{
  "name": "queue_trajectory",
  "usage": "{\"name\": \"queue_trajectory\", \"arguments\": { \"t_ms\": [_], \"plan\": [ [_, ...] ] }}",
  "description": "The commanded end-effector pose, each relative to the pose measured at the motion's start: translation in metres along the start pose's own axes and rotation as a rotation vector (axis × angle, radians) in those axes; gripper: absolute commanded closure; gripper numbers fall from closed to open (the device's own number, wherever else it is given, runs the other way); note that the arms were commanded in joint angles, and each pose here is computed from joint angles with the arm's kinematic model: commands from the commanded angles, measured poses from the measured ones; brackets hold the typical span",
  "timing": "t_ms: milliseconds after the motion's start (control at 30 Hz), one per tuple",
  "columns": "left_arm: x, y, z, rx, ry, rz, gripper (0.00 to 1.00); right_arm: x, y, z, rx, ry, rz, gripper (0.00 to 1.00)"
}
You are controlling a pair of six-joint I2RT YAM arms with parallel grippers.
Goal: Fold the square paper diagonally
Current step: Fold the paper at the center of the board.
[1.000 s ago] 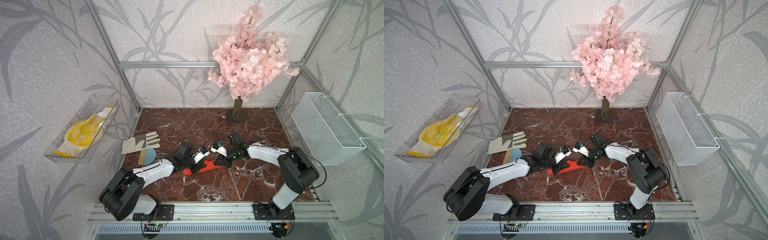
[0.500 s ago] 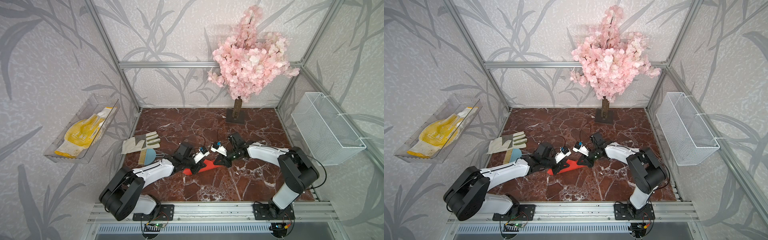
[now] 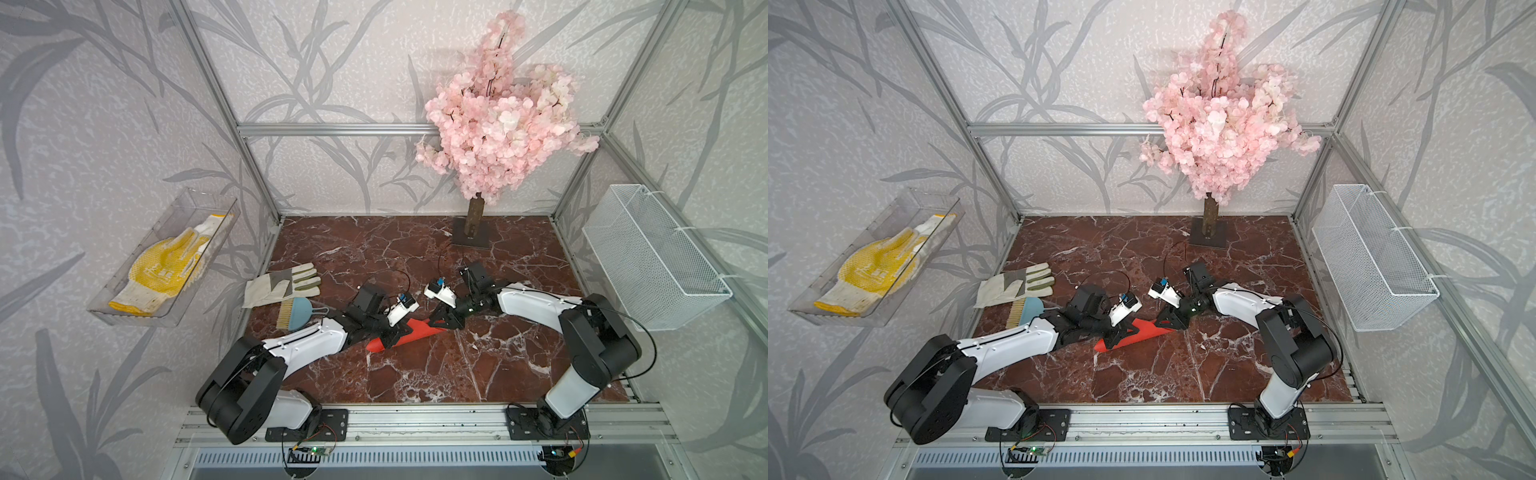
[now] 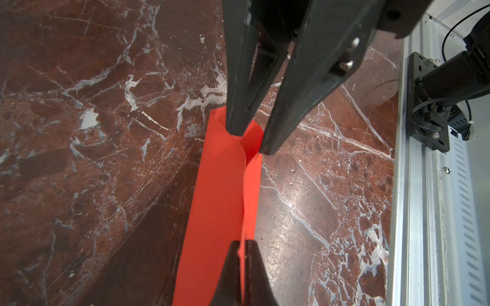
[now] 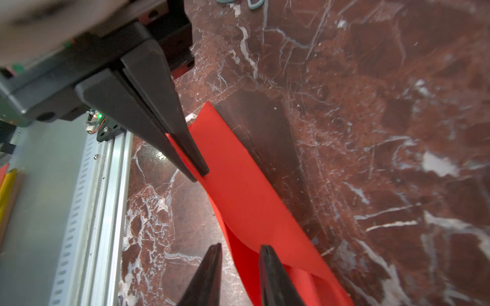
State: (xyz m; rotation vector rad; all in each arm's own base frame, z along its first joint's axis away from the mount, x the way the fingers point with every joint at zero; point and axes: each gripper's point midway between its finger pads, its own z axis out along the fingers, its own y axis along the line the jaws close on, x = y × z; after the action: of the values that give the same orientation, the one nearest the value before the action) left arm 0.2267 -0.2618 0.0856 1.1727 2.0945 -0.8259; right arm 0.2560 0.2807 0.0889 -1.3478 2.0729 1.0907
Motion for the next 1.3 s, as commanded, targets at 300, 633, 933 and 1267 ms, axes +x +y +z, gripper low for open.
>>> {"name": "queue_trajectory", "arguments": {
  "t_ms": [300,633,933,1267],
  "plan": [
    [-0.027,-0.009,-0.027,-0.035,-0.115,0.055,1.00,-0.046,0.006,-0.067,0.164,-0.232,-0.138,0.52],
    [-0.060,0.007,-0.043,-0.137,-0.156,-0.241,1.00,-0.076,0.021,-0.107,0.285,-0.412,-0.064,0.41],
    [-0.060,0.021,-0.011,-0.118,-0.128,-0.688,1.00,-0.063,0.016,-0.130,0.367,-0.447,0.328,0.32],
    [-0.054,0.050,0.022,-0.173,-0.186,-0.911,1.00,-0.023,0.013,-0.094,0.217,-0.382,0.649,0.44]
  ]
}}
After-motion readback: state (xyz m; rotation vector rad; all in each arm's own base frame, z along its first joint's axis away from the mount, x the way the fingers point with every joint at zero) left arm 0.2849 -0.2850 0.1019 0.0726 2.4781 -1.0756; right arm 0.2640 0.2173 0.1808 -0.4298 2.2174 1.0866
